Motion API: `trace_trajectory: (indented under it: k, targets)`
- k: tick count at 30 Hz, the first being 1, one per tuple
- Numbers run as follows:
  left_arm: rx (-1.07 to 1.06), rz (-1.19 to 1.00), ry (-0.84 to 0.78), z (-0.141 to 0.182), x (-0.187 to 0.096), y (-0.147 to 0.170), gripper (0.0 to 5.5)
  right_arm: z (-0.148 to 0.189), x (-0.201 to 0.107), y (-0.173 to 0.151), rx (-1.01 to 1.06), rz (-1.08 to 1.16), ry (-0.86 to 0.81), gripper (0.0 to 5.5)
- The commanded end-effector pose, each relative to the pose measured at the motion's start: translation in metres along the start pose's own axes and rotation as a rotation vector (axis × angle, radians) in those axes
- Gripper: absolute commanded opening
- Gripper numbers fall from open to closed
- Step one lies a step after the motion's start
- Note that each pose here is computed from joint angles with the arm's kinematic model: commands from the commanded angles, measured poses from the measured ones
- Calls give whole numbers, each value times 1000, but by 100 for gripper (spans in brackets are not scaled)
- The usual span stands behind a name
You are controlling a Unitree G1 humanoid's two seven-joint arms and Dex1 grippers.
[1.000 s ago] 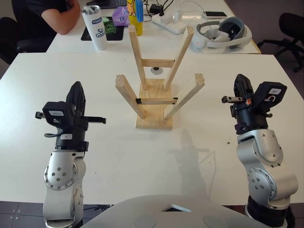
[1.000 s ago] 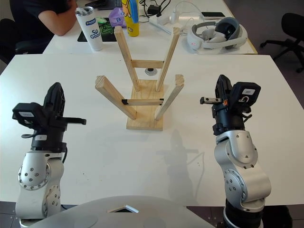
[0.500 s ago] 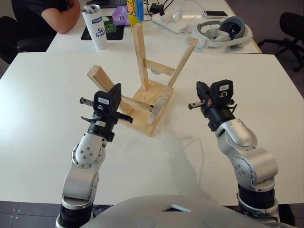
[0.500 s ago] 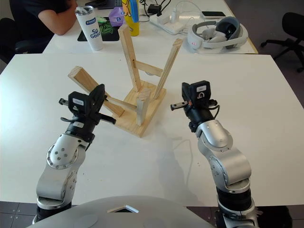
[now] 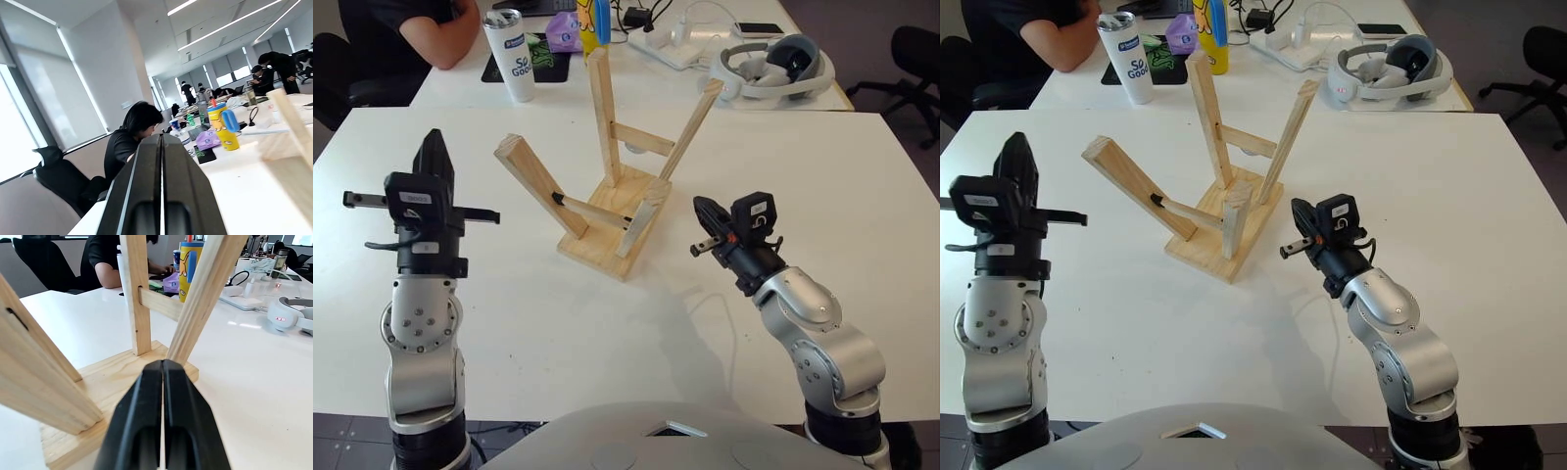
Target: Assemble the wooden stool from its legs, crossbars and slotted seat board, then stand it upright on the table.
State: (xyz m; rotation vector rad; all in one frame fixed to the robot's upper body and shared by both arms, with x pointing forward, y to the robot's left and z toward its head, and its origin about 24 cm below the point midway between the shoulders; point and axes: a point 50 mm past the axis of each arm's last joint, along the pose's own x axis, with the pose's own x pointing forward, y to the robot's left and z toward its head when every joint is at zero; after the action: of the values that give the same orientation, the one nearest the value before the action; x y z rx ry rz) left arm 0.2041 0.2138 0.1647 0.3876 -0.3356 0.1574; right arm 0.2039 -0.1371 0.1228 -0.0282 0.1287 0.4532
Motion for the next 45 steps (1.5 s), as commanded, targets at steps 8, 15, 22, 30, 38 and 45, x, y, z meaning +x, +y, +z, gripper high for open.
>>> trace_trajectory:
  k: [8,15,22,30,38,45]
  targets:
    - [-174,-363,218,-29,5,-65,1,-13,-16,3,-22,237,166,0]
    - [-173,-396,210,-20,-2,-81,1,-9,-25,10,40,493,225,0]
    - [-177,-385,227,-21,1,-85,1,4,-1,12,23,414,118,0]
    - [-208,-367,234,-19,7,-95,1,13,19,-6,-82,233,28,0]
    - [-250,-314,236,-13,-7,-94,1,-2,-7,10,15,368,80,0]
    - [-291,-179,176,3,-13,-76,1,1,-16,-26,61,-102,17,0]
